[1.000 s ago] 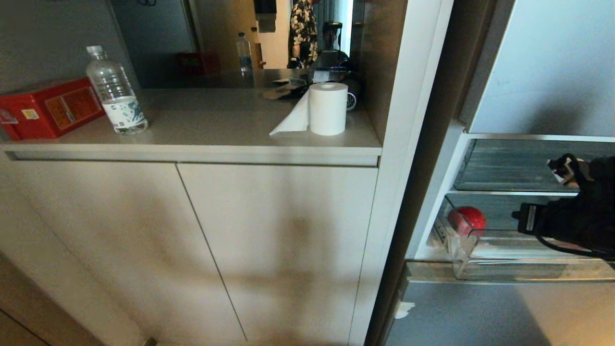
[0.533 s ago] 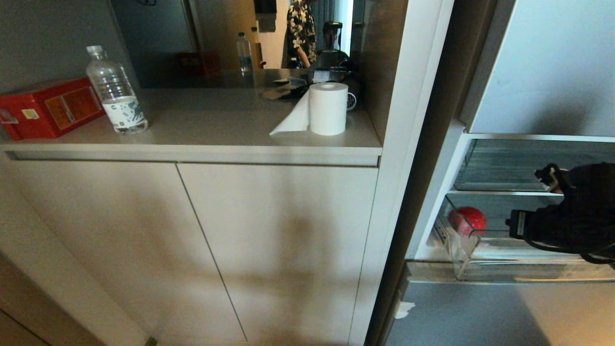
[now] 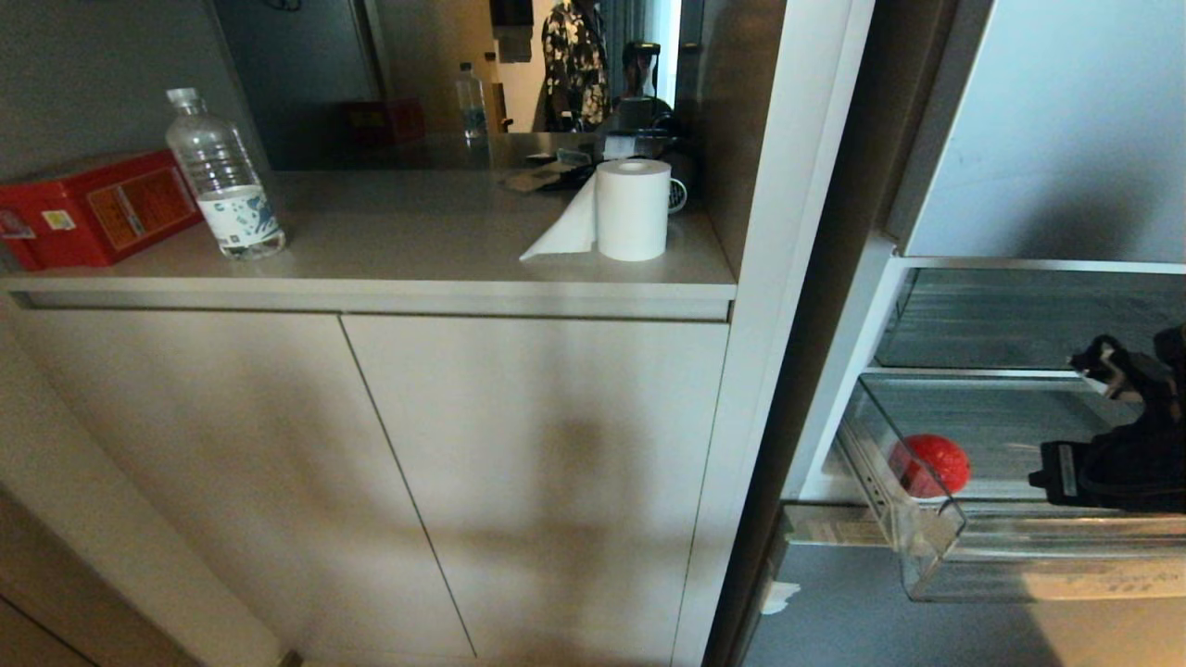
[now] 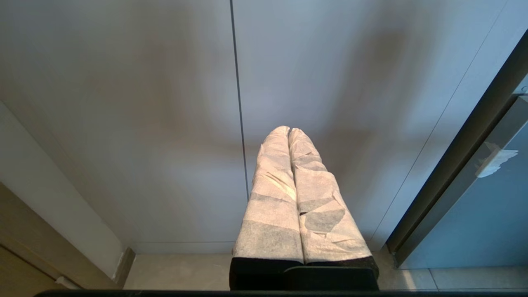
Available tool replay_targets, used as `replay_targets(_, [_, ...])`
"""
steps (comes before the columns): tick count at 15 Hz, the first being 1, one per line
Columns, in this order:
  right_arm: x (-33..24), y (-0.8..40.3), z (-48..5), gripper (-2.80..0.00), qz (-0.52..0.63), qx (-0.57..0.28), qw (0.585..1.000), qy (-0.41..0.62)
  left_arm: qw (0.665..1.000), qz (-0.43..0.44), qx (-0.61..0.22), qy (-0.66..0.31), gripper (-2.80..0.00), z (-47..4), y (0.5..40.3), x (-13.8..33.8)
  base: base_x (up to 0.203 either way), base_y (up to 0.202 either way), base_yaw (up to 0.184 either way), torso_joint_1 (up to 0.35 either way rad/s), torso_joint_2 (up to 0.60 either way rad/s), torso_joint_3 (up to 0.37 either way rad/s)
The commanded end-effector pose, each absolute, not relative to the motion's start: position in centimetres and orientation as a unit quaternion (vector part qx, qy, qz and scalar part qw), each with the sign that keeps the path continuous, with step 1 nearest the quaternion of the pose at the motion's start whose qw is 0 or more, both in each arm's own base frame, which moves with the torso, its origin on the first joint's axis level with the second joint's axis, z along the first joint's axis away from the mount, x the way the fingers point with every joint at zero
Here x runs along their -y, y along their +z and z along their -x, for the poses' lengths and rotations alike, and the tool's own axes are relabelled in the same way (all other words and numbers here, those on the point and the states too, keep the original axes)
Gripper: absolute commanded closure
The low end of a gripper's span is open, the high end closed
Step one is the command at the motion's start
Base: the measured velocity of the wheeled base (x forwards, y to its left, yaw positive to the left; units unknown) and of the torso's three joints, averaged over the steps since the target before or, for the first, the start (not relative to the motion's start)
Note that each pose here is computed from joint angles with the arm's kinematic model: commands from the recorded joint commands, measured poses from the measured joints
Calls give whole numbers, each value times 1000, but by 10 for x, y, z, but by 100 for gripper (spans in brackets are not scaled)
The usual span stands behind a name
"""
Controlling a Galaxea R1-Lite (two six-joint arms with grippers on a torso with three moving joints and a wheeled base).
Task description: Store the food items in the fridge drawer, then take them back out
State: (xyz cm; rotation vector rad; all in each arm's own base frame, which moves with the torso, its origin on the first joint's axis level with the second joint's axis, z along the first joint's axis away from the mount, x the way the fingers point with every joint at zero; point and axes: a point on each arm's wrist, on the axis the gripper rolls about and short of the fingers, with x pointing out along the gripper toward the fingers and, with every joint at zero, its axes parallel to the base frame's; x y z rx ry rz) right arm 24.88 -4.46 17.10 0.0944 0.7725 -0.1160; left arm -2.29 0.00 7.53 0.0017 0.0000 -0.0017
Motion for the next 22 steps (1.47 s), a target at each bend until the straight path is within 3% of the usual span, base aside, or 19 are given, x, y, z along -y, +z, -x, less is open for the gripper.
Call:
replay_targets(1, [45,188,-229,0,-51,-373,925,-58,1000,-1,-2,-1,0,23,75,0,0,0,0,0,0,0])
replay_targets(13, [35,165,-179,0,-59,-400,913,-57,1000,-1,-2,-1,0,23,75,0,0,0,0,0,0,0])
replay_targets(19, [42,165,-222,0,-71,-412,907,-57,1000,-1,-2,-1,0,23,75,0,0,0,0,0,0,0])
replay_targets(20, [43,163,-230,-280,-73,-414,905,-56,1000,-1,-2,-1,0,23,75,0,0,0,0,0,0,0])
replay_targets(22, [44,165,-240,-280,-84,-410,908,-31,1000,-1,-1,-1,0,23,75,0,0,0,0,0,0,0])
